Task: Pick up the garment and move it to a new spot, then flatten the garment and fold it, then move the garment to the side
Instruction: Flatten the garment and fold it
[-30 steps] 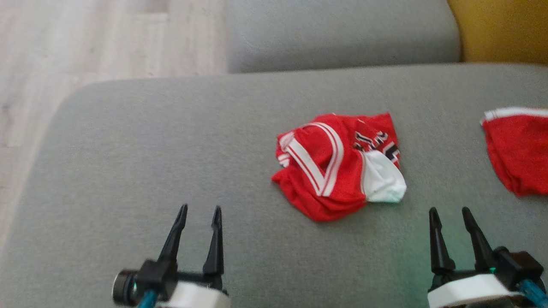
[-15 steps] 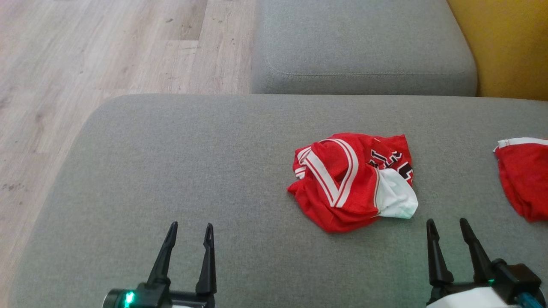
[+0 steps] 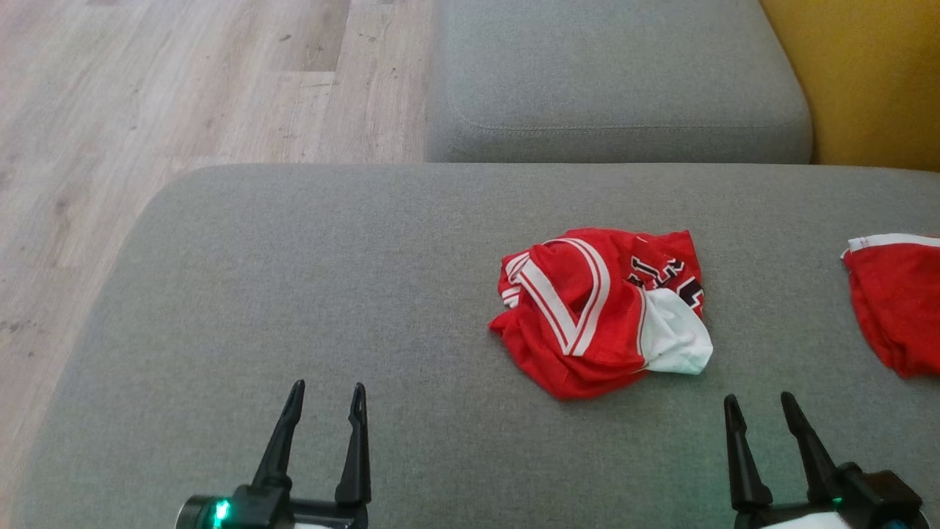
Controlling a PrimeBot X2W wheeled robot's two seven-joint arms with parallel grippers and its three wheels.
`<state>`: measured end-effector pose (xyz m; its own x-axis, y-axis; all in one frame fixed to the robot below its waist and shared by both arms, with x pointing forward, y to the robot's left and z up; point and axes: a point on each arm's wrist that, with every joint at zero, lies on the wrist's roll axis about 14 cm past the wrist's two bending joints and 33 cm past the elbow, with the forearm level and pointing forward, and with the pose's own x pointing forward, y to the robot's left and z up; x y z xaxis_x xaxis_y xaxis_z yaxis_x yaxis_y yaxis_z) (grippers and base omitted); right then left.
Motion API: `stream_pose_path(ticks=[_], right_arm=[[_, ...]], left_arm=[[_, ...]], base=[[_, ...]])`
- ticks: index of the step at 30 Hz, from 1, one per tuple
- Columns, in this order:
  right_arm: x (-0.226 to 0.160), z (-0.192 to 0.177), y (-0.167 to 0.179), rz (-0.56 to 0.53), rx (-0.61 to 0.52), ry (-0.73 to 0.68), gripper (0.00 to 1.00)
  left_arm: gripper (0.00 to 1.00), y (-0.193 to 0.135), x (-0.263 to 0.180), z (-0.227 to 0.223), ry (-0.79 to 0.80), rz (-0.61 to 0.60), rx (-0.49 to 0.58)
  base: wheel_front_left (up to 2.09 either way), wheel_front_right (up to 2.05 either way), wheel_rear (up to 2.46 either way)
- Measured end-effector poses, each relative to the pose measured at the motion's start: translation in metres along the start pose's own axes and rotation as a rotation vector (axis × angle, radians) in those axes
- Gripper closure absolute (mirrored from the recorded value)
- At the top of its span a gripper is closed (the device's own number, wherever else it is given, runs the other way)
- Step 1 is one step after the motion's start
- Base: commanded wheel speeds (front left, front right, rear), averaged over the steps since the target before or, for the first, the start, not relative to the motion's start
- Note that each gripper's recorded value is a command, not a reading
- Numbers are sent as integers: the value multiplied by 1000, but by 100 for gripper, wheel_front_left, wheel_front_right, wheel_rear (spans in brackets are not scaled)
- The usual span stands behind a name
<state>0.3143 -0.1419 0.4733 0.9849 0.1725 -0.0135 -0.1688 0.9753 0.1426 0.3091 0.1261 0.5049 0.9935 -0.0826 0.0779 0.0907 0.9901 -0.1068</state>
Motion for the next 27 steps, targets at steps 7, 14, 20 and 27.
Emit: stream_pose_path(ticks=[7, 14, 20, 27], right_arm=[[-2, 1, 0, -2, -7, -2, 0], [-7, -2, -4, -19, -3, 4, 0], [-9, -5, -7, -31, 1, 15, 0], [-13, -9, -11, -52, 10, 29, 0]], left_arm=[[0, -2, 0, -4, 13, -8, 0], [0, -6, 1, -14, 45, -28, -5], [0, -11, 4, -19, 63, -42, -15], [0, -30, 14, -28, 96, -110, -24]], base=[[0, 0, 0], [0, 0, 0], [0, 0, 0], [0, 0, 0]])
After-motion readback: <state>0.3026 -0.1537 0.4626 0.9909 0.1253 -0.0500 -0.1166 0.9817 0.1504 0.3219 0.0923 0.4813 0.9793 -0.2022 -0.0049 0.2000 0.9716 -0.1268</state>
